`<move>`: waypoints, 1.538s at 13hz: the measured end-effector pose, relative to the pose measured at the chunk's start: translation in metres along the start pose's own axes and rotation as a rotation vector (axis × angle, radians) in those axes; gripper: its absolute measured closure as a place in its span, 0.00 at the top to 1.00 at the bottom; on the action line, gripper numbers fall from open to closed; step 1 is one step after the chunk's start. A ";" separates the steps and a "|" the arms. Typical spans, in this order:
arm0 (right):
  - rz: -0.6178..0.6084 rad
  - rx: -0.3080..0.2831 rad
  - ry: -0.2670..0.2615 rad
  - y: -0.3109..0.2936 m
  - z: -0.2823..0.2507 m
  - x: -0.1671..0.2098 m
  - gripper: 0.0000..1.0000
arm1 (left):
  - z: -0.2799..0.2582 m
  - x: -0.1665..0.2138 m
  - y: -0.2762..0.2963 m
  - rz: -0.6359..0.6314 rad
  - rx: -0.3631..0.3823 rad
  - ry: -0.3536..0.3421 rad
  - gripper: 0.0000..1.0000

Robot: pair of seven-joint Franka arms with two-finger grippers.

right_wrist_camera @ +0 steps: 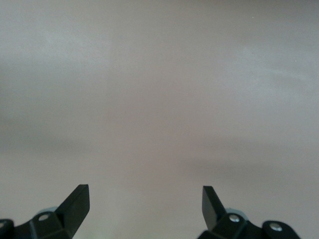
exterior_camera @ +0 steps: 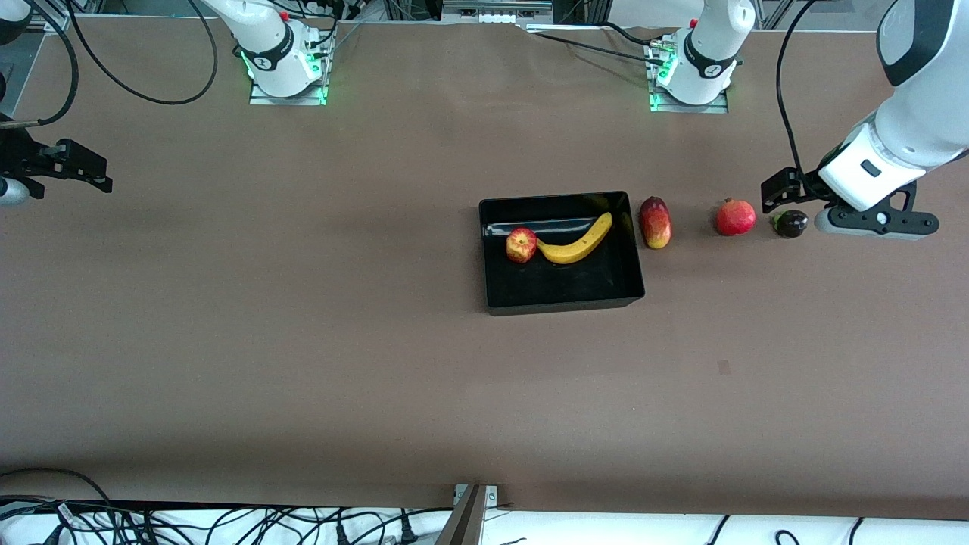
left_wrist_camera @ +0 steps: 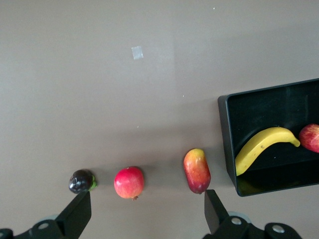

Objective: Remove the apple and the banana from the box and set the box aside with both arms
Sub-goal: 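Move the left gripper over the black tray toward the apple, then lower the left gripper and grasp the small red apple in the tray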

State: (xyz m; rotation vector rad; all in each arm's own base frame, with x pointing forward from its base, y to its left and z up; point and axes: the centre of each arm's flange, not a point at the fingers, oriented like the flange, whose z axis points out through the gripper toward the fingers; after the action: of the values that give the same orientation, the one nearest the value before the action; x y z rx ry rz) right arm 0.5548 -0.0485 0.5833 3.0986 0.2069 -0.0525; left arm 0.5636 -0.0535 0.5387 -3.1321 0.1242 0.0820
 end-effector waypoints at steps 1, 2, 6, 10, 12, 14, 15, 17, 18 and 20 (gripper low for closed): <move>0.000 0.000 0.000 0.000 0.000 0.000 1.00 | 0.000 0.005 0.005 0.008 -0.001 0.002 1.00; 0.000 0.000 0.000 0.000 0.000 0.000 1.00 | 0.001 0.007 0.012 0.022 -0.002 0.002 1.00; 0.000 0.000 0.000 0.000 0.000 0.000 1.00 | 0.011 0.006 0.091 0.090 -0.030 -0.005 1.00; 0.000 0.000 0.000 0.000 0.000 0.000 1.00 | 0.069 0.017 0.179 0.055 -0.089 -0.027 1.00; 0.000 0.000 0.000 0.000 0.000 0.000 1.00 | 0.108 0.023 0.222 0.008 -0.093 -0.027 1.00; 0.000 0.000 0.000 0.000 0.000 0.000 1.00 | 0.146 0.025 0.263 -0.010 -0.103 -0.013 1.00; 0.000 0.000 0.000 0.000 0.000 0.000 1.00 | 0.165 0.025 0.281 -0.002 -0.109 -0.004 1.00; 0.000 0.000 0.000 0.000 0.000 0.000 1.00 | 0.204 0.021 0.315 0.004 -0.119 0.005 1.00; 0.000 0.000 -0.001 0.000 0.000 0.000 1.00 | 0.223 0.018 0.331 0.005 -0.122 0.006 1.00; 0.000 0.000 -0.001 0.000 0.000 0.000 1.00 | 0.260 0.008 0.357 0.013 -0.118 -0.007 1.00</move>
State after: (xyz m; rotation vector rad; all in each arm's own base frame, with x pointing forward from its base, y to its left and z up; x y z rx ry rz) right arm 0.5552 -0.0485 0.5828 3.0985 0.2070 -0.0536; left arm 0.5296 -0.4075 0.2772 -3.2491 0.1445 0.1046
